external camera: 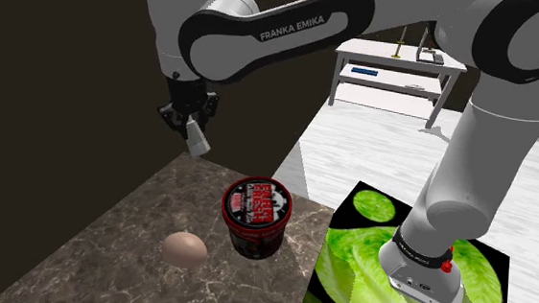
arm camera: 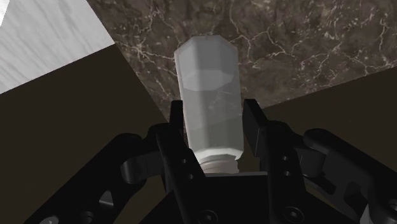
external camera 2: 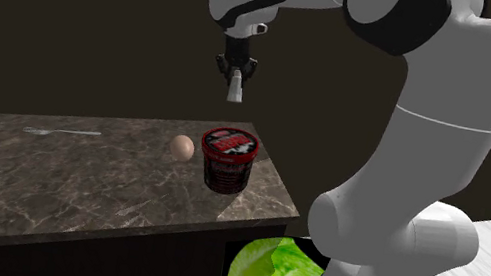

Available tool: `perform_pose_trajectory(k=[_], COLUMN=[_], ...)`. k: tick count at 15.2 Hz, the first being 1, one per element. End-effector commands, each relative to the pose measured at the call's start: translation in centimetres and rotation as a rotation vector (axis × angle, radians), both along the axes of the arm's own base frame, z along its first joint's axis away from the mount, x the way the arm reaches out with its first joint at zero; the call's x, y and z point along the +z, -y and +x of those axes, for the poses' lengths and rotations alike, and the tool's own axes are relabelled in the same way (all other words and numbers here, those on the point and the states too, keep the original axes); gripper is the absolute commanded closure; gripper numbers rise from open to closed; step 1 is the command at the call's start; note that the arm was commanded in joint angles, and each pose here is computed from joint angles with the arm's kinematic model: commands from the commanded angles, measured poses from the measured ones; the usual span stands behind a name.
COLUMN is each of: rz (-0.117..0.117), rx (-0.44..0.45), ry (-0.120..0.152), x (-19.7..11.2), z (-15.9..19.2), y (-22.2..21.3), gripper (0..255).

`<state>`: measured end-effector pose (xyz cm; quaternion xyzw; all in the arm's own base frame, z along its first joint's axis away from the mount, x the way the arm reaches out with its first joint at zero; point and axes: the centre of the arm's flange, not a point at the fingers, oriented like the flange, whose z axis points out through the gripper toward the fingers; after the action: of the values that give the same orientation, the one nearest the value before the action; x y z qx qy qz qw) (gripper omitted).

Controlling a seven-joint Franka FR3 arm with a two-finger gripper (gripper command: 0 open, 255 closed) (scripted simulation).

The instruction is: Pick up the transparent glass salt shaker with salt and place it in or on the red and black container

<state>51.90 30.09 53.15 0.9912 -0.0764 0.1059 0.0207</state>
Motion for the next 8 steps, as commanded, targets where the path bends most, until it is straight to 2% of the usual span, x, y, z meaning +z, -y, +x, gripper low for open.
perform_pose_trajectory(k=[1, 5, 8], rz=[0.0, 0.0, 0.0], rx=[0.0, 0.0, 0.0], ry=[0.0, 0.0, 0.0], x=[1.0, 2.6, 2.9], z=[-0.1, -0.1, -4.0], y=[0.0, 0.0, 0.2], gripper=[255, 255, 255])
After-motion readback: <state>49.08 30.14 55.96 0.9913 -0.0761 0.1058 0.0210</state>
